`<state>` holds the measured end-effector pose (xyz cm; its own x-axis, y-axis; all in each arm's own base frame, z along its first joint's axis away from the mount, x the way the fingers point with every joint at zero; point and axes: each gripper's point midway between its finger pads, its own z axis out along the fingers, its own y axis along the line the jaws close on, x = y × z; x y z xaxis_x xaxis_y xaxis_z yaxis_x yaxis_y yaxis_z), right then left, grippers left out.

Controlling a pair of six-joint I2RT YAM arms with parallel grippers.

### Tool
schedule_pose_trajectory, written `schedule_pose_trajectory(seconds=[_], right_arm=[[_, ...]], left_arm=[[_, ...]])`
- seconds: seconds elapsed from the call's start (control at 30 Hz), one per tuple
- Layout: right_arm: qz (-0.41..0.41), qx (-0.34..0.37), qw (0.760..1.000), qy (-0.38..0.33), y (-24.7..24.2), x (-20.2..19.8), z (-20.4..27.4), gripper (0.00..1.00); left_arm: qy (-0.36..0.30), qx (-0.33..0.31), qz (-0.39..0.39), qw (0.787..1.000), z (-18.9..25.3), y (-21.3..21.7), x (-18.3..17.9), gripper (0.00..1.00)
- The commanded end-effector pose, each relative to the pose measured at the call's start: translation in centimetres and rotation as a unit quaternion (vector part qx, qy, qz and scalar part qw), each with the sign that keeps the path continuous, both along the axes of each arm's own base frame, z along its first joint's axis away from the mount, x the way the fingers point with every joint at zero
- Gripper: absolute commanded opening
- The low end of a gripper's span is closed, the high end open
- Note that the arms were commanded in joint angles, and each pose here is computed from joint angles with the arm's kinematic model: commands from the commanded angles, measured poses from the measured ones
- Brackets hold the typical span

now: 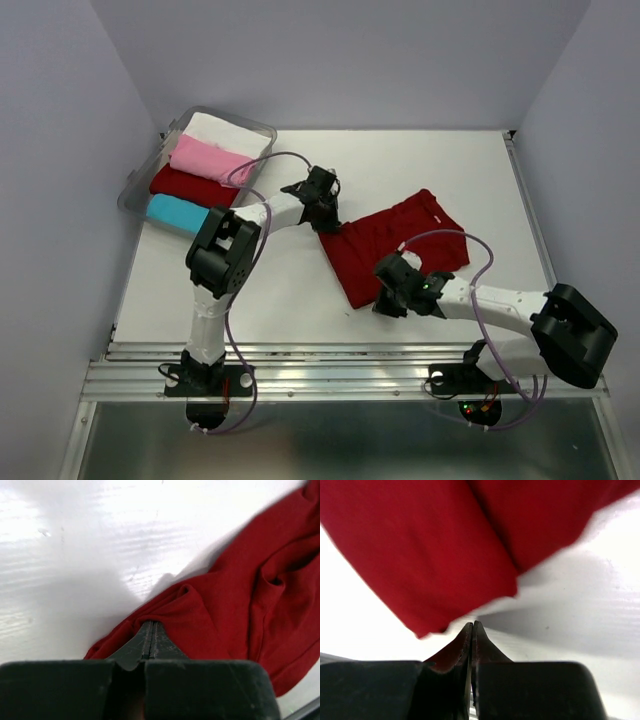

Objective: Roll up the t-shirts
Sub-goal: Roll the T-shirt to the center of the board.

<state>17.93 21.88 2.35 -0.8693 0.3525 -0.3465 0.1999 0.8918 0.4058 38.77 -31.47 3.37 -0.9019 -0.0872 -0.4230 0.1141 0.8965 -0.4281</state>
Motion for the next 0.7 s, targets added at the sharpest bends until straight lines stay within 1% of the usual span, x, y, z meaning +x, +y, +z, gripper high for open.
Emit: schedule_pose_trajectory(seconds=[0.0,0.03,0.07,0.1,0.13,0.17,0.2,0.23,0.27,0.3,0.37,0.4,0.43,0.47,0.5,0.53,0.57,0.6,0.67], right_arm=[[-0.020,-0.061,0.998,-0.026,-1.0,1.6,2.2,0.04],[-0.011,-0.071,0.997,-0.040,-1.1,2.0,3.0,0.06],[-0.008,-0.076,0.996,-0.052,-1.1,2.5,3.8,0.06],[-0.005,-0.094,0.994,-0.063,-1.5,2.7,4.5,0.09],[0.003,-0.095,0.992,-0.083,-1.0,3.7,6.3,0.13],[0.006,-0.103,0.990,-0.095,-1.0,4.2,7.1,0.15],[0.014,-0.118,0.988,-0.093,-1.2,4.3,7.3,0.18],[0.024,-0.120,0.987,-0.107,-0.5,5.1,8.7,0.20],[0.036,-0.127,0.985,-0.111,-0.1,5.2,9.1,0.22],[0.048,-0.147,0.982,-0.110,0.1,5.2,8.9,0.27],[0.066,-0.165,0.976,-0.126,1.0,6.1,10.1,0.34],[0.078,-0.174,0.973,-0.129,1.6,6.2,10.3,0.36],[0.082,-0.183,0.971,-0.131,1.9,6.6,10.3,0.39],[0.102,-0.205,0.965,-0.127,2.4,6.8,9.6,0.40],[0.102,-0.210,0.963,-0.135,3.0,7.5,10.3,0.45],[0.118,-0.220,0.958,-0.139,3.6,7.6,10.3,0.47],[0.132,-0.234,0.954,-0.134,4.3,7.7,9.4,0.52],[0.134,-0.232,0.953,-0.142,5.0,8.4,10.0,0.54],[0.157,-0.251,0.945,-0.139,6.0,8.7,8.9,0.57]], left_arm=[[-0.042,0.049,0.014,0.998,2.8,2.0,1.9,0.00],[-0.053,0.057,0.021,0.997,3.7,2.5,2.1,0.00],[-0.063,0.058,0.024,0.996,4.7,2.8,2.3,0.00],[-0.074,0.056,0.027,0.995,5.9,2.9,2.4,0.00],[-0.093,0.048,0.028,0.994,8.1,3.2,2.4,0.00],[-0.107,0.054,0.038,0.992,9.2,3.9,2.7,0.00],[-0.117,0.052,0.041,0.991,10.3,4.1,2.7,0.01],[-0.133,0.043,0.045,0.989,12.3,4.6,2.6,0.04],[-0.141,0.043,0.046,0.988,13.2,5.0,2.5,0.06],[-0.153,0.037,0.052,0.986,14.6,5.7,2.3,0.09],[-0.159,0.033,0.061,0.985,15.6,6.7,2.1,0.11],[-0.153,0.035,0.069,0.985,15.3,7.7,1.9,0.13],[-0.159,0.028,0.074,0.984,16.2,8.3,1.6,0.16],[-0.158,0.026,0.079,0.984,16.2,8.8,1.4,0.18],[-0.146,0.029,0.085,0.985,15.3,9.6,0.8,0.19],[-0.150,0.024,0.096,0.984,15.9,10.6,0.6,0.22],[-0.148,0.022,0.099,0.984,15.8,11.2,0.3,0.23],[-0.143,0.024,0.107,0.984,15.4,12.1,-0.4,0.25],[-0.135,0.013,0.111,0.985,15.1,13.1,-1.0,0.27]])
